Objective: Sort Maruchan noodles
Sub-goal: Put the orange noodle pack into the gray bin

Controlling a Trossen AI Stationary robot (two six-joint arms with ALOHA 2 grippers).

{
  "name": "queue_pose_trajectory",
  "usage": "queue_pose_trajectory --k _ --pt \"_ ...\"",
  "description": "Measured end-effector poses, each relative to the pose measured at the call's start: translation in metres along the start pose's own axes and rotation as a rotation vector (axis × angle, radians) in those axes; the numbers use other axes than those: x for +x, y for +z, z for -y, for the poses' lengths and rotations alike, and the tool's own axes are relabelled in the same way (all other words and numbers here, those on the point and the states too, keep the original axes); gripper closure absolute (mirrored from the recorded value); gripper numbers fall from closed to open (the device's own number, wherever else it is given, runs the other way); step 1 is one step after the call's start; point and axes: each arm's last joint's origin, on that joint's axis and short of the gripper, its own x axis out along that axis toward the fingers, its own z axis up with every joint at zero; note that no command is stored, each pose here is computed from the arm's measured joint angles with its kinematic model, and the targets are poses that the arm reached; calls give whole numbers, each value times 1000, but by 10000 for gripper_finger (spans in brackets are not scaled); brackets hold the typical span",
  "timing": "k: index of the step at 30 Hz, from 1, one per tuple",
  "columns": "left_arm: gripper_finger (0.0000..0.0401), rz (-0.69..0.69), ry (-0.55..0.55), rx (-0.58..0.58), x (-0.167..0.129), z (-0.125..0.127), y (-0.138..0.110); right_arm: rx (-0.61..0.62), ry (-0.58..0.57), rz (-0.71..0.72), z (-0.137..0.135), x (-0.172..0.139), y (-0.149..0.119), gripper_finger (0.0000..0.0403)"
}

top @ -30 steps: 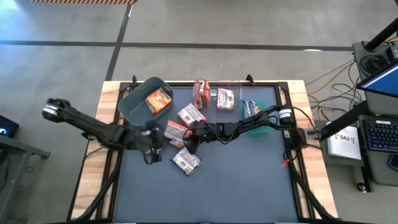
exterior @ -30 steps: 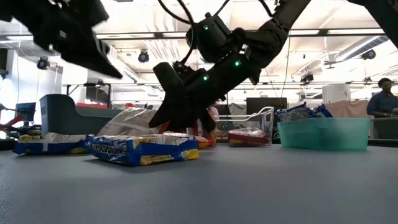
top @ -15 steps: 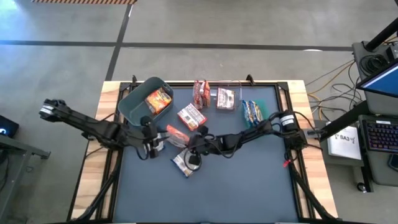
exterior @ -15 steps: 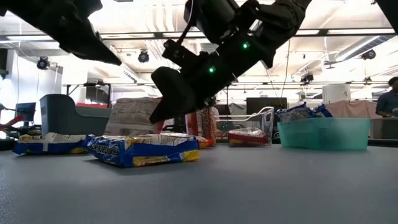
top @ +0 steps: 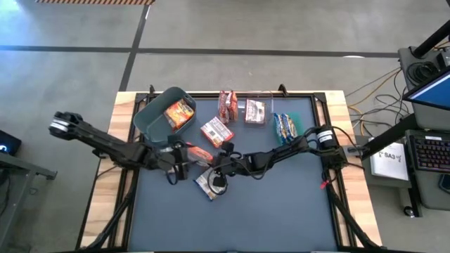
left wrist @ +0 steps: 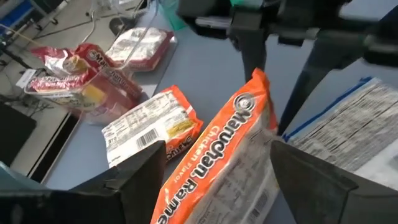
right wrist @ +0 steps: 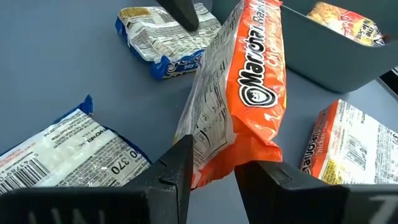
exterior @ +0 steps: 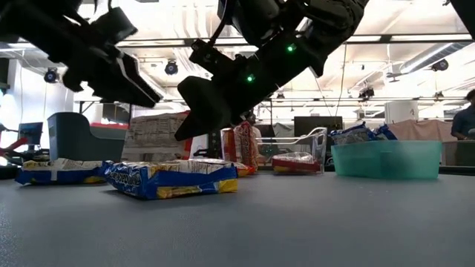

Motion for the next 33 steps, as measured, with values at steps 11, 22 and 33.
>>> queue_pose_trajectory --k 11,22,33 --pt "149 -88 -97 41 29 -4 -2 -45 6 -1 -3 -1 0 303" --pt "231 -142 -143 44 36 -1 5 -49 6 -12 -6 -3 -1 303" --pt "315 -155 -155 64 34 -1 8 -12 10 -10 -5 -3 1 296"
